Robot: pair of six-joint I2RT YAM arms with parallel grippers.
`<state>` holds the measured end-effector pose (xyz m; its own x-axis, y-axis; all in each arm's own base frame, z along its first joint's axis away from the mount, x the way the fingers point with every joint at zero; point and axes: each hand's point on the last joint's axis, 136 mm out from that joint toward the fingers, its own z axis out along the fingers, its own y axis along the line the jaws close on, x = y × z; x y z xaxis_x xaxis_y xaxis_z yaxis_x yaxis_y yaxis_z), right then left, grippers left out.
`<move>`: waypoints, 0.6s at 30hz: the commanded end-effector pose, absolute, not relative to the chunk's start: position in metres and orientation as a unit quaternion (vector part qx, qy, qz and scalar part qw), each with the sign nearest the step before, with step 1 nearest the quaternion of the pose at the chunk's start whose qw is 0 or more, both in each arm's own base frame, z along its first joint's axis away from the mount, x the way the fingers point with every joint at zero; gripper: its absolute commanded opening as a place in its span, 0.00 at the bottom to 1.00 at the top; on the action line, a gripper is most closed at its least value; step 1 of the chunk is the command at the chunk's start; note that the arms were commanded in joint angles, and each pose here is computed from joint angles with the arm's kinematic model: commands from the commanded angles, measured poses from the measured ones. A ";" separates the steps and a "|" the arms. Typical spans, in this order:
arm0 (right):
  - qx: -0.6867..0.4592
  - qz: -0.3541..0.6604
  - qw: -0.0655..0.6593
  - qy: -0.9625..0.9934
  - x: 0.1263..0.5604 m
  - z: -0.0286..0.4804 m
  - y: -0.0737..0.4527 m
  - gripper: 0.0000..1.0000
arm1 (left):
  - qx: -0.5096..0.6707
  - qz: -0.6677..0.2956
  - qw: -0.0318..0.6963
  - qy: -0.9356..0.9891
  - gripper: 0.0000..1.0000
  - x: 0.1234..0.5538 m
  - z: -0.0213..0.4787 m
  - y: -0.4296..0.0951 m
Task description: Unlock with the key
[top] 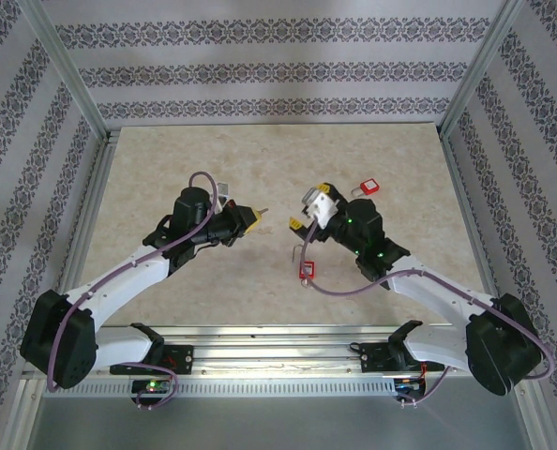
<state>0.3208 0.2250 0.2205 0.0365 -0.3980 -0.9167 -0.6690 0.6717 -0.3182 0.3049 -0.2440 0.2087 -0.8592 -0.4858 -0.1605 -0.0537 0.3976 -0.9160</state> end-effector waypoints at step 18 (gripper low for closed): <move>0.028 0.343 0.493 0.799 0.351 0.258 0.122 0.88 | 0.151 -0.502 0.324 0.787 0.00 0.248 0.237 -0.247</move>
<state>0.3456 0.1378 0.2628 -0.4698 0.2910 -0.8334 -0.4037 0.7688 0.4960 0.2538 -0.2500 0.2377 -0.7932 -0.1422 -0.5921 0.4883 0.4324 -0.7580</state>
